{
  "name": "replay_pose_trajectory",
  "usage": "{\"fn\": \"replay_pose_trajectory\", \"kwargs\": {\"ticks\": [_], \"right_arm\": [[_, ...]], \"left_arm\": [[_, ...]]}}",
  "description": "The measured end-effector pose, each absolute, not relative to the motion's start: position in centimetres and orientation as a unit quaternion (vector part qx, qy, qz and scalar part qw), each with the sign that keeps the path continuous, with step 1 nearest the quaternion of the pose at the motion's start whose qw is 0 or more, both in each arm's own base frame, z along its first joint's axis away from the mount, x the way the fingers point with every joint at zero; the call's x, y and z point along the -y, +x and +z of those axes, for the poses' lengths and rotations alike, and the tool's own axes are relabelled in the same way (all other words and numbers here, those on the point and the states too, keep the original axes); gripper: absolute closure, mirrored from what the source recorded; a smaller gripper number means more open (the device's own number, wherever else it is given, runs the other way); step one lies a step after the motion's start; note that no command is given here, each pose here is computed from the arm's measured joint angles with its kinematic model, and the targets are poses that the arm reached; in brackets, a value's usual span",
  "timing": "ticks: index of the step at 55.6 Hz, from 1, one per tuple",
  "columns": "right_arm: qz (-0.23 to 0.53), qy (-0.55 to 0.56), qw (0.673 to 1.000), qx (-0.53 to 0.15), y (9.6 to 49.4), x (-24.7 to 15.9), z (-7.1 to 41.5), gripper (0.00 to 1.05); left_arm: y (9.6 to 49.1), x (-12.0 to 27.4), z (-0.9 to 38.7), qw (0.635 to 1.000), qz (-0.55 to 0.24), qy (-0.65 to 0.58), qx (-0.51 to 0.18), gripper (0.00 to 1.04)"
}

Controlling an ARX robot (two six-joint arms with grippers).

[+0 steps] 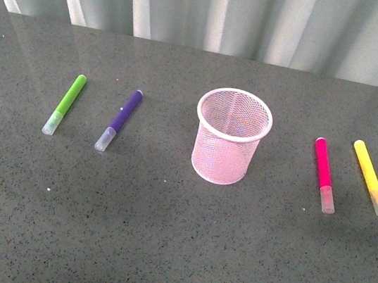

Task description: Insert purple and pink pens into pink cup

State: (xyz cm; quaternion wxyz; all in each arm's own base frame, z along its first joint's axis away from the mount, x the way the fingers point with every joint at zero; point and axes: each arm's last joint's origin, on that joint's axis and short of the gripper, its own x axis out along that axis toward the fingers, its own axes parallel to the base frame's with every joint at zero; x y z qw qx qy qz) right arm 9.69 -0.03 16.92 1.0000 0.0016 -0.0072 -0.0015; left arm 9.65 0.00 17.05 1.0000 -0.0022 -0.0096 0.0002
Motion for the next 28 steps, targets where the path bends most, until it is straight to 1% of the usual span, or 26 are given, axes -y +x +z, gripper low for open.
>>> {"fn": "replay_pose_trajectory", "kwargs": {"ticks": [28], "right_arm": [[-0.002,0.002,1.000,0.007,9.69,0.03,16.92,0.07]], "left_arm": [[9.65,0.00,17.05,1.000,0.000,-0.002,0.010,0.07]]}}
